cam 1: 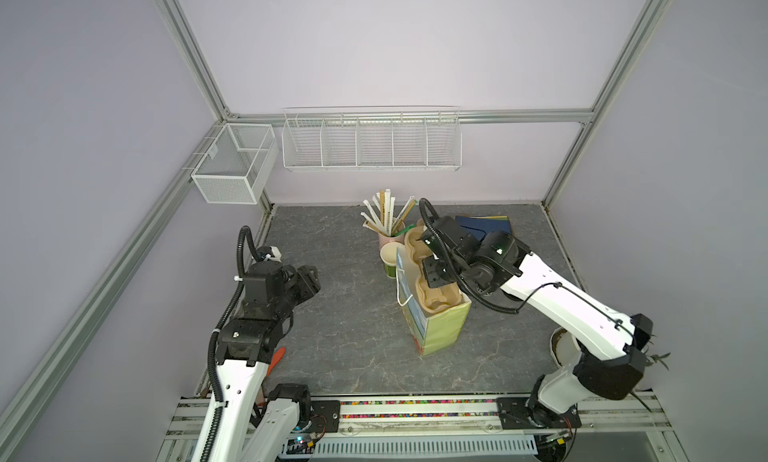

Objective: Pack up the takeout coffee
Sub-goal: 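Lower the tan cup carrier into the gift bag opening with the right gripper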

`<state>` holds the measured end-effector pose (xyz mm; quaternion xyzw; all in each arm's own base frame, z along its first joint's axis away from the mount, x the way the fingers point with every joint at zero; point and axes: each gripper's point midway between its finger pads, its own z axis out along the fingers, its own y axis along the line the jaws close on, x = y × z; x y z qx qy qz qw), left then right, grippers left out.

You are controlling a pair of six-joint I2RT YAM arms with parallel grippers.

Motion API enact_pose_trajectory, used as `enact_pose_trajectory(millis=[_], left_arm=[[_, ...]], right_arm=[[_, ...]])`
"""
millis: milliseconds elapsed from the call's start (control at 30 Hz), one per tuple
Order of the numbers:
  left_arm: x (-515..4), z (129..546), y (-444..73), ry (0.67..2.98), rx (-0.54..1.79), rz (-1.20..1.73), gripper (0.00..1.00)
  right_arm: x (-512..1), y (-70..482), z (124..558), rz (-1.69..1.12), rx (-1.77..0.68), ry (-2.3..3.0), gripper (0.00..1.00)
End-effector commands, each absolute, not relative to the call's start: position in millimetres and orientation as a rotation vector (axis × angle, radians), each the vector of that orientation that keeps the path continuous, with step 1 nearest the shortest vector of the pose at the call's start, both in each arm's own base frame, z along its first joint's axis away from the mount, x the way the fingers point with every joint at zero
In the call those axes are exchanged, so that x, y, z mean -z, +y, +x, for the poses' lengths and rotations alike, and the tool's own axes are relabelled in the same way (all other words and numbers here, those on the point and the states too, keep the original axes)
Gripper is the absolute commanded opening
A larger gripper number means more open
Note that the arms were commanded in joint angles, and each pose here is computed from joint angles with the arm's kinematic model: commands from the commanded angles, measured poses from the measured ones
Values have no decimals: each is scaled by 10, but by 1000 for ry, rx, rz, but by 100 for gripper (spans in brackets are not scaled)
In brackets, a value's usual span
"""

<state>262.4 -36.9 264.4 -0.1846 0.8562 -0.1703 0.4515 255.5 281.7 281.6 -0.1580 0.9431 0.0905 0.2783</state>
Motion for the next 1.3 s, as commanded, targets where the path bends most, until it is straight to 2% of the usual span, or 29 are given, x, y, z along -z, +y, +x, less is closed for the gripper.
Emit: enact_pose_trajectory(millis=[0,367,700,1000,1267], left_arm=[[-2627,2607,-337,2128,394,-444,69],[-2626,2606,-332,2127,391,-446,69],[-2625,2607,-322,2126,386,-449,69],[-2624,2606,-322,2127,387,-448,69],[-2566,2646,-325,2152,379,-454,69]], right_arm=[[-2667,2820,2500,-461,-227,2588,21],[-2488,2718,2413,-536,-132,2645,21],[-2594,2719,2332,-562,-172,2633,21],[-2309,2761,2273,-657,-119,2716,21],[-2389,2710,2265,-690,-64,2733,21]])
